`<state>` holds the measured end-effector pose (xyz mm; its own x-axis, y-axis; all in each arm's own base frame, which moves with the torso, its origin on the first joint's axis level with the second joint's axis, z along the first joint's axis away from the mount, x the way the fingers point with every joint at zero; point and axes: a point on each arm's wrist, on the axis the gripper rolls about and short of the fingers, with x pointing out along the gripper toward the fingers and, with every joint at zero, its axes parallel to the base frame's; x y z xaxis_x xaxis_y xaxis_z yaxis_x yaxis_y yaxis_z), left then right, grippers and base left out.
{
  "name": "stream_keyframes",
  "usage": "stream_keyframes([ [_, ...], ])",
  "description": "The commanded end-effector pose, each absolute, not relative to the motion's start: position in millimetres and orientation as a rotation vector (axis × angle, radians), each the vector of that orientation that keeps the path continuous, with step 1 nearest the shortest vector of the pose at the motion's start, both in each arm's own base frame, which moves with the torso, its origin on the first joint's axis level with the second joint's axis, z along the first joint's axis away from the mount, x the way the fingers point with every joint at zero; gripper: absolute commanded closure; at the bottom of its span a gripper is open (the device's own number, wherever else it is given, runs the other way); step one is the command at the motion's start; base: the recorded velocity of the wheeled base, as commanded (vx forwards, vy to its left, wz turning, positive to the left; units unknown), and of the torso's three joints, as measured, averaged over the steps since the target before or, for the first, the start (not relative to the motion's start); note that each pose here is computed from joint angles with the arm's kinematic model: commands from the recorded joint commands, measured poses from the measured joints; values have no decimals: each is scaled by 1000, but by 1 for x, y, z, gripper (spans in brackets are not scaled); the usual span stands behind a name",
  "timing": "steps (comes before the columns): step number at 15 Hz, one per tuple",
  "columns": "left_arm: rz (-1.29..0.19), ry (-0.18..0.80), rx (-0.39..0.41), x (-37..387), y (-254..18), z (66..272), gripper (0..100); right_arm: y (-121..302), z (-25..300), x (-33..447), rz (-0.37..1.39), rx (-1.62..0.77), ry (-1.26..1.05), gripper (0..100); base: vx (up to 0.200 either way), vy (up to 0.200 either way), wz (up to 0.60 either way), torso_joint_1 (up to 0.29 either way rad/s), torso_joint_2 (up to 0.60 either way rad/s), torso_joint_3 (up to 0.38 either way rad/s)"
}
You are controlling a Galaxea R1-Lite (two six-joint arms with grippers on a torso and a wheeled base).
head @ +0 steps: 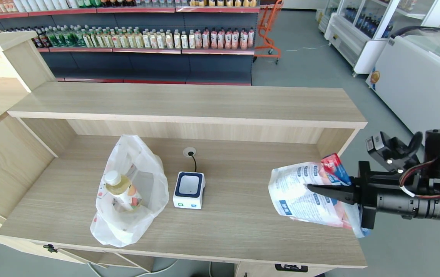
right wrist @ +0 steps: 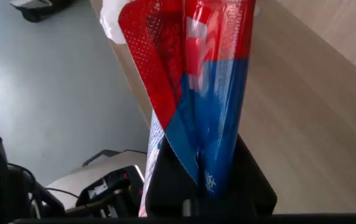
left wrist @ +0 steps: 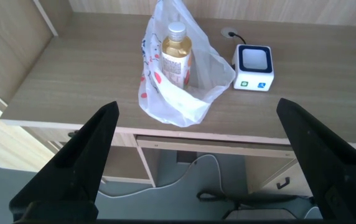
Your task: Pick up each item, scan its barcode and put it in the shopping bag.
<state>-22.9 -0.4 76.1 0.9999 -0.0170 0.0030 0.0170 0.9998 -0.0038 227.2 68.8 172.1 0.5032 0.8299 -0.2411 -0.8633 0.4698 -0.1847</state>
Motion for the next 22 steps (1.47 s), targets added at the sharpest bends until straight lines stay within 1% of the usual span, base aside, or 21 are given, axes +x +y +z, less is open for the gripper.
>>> stream_keyframes([
  [1,-17,-3,-5,-23,0,76,0,52,170,227,919,-340,137,100,0,0,0,0,0,0],
  [6,-17,-3,-5,-23,0,76,0,45,160,196,904,-328,172,100,0,0,0,0,0,0],
  [8,-17,-3,0,-23,0,76,0,41,165,189,873,-275,176,100,0,0,0,0,0,0],
  [9,-17,-3,0,-23,0,76,0,39,169,177,864,-239,167,100,0,0,0,0,0,0],
  [11,-17,-3,-2,-23,0,76,0,38,166,164,871,-226,170,100,0,0,0,0,0,0],
  [13,-17,-3,3,-23,0,76,0,37,164,161,868,-202,183,100,0,200,0,0,0,5],
  [16,-17,-3,5,-23,0,76,0,37,168,160,863,-171,179,100,0,0,0,0,0,0],
  [22,-17,-2,3,-23,0,76,0,36,175,150,884,-120,161,100,0,200,0,1,0,4],
])
